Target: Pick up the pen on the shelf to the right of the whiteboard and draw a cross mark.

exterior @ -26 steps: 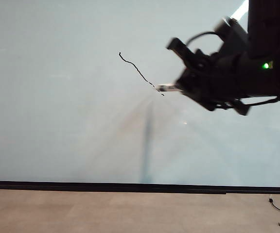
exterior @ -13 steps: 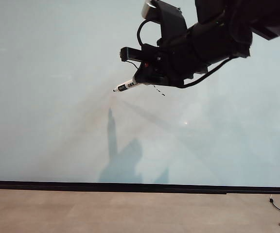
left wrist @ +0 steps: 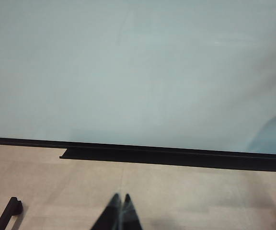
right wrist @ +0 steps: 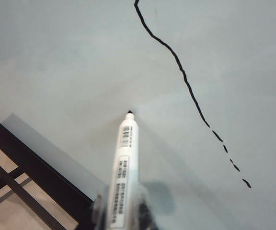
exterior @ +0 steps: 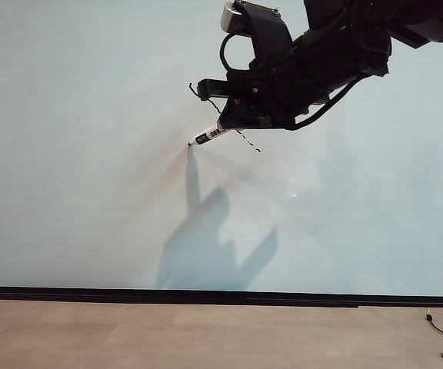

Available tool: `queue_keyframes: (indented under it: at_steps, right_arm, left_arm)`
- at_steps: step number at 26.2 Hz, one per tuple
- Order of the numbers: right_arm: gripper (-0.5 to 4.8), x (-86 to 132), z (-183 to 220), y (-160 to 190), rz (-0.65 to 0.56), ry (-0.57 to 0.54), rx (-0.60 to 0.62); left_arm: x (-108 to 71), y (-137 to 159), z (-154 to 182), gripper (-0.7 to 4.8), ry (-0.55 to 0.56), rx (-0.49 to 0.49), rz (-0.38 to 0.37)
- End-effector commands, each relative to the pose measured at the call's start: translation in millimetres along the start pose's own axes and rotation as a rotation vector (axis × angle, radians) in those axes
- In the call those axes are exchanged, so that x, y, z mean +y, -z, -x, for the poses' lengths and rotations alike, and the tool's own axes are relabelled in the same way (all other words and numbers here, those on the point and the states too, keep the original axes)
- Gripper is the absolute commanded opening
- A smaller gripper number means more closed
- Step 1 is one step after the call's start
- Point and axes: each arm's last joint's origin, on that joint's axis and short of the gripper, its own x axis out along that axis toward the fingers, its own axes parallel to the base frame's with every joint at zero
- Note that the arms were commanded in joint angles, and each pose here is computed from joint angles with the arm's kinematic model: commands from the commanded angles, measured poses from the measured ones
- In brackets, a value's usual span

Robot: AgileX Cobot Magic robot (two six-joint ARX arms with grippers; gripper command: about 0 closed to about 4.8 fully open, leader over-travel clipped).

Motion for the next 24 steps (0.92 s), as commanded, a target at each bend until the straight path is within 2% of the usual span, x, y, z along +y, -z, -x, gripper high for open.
queue_keyframes:
  at_steps: [1,24]
  right_arm:
    - [-0.09,-1.7,0.8,-5.6,0.015,0.04,-0.026]
    - [-0.09,-16.8,33.8,-39.2,0.079,0.206,-0.052]
  left_arm:
    - [-0.2,-1.7,0.2,-0.05,0.004,-0.011,-0.005]
    - [-0.2,-1.7,0.2,-0.04,0.004,-0.011,-0.005]
